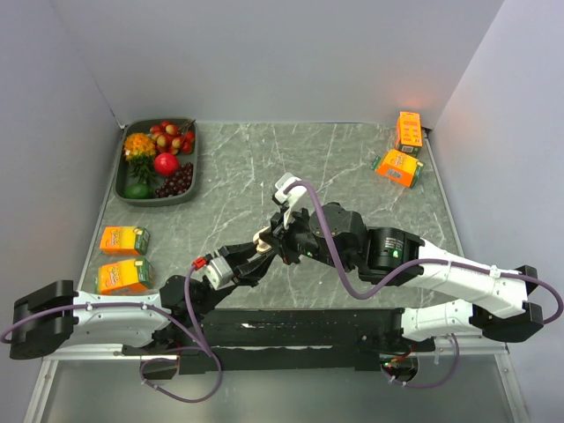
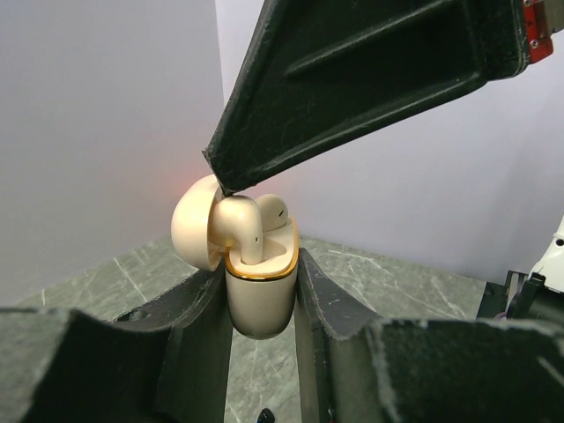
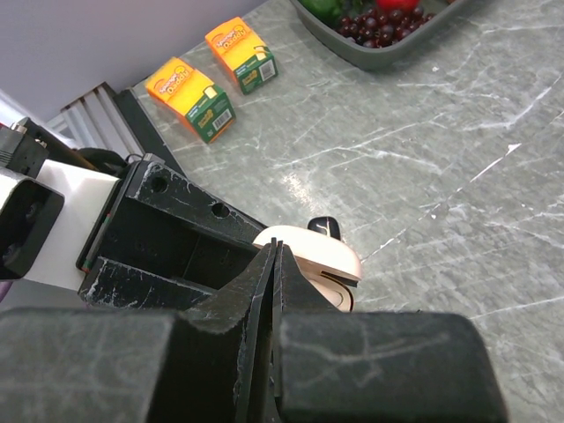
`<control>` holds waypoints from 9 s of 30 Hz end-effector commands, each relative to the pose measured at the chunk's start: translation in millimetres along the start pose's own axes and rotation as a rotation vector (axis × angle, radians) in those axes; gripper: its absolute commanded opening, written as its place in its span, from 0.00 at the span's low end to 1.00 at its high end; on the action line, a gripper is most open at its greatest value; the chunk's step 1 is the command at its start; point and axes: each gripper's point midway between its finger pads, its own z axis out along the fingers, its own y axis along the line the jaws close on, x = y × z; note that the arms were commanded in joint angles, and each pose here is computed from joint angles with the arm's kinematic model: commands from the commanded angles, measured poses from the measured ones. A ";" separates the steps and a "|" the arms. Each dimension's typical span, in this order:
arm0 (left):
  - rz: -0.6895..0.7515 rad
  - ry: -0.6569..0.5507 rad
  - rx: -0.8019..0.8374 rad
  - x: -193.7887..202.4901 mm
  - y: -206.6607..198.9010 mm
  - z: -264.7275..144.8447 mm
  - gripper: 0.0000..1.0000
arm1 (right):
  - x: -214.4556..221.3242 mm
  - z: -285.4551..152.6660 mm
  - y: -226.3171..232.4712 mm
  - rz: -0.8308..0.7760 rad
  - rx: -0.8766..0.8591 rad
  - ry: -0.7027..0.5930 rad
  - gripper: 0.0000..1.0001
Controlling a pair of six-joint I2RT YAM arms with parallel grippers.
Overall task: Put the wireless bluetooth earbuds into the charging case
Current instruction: Place the earbud in the charging case, then close the charging case, then place the charging case at the center of the board, then pick up the charging case at the center of the board.
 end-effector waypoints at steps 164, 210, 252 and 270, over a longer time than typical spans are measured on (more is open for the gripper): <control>-0.898 1.030 -0.664 326.6 278.1 10.9 0.02 | 52.7 -52.7 -112.0 0.186 0.330 -0.209 0.38; -0.666 0.716 -0.858 119.7 98.9 -71.4 0.98 | 98.4 -17.8 -126.2 0.196 0.408 -0.111 0.49; -0.388 1.437 -0.826 227.0 81.7 -165.2 0.97 | 107.8 -9.5 -124.4 0.173 0.379 -0.080 0.49; -0.362 1.512 -0.835 236.4 80.5 -173.3 0.79 | 112.3 -8.4 -125.6 0.186 0.375 -0.082 0.49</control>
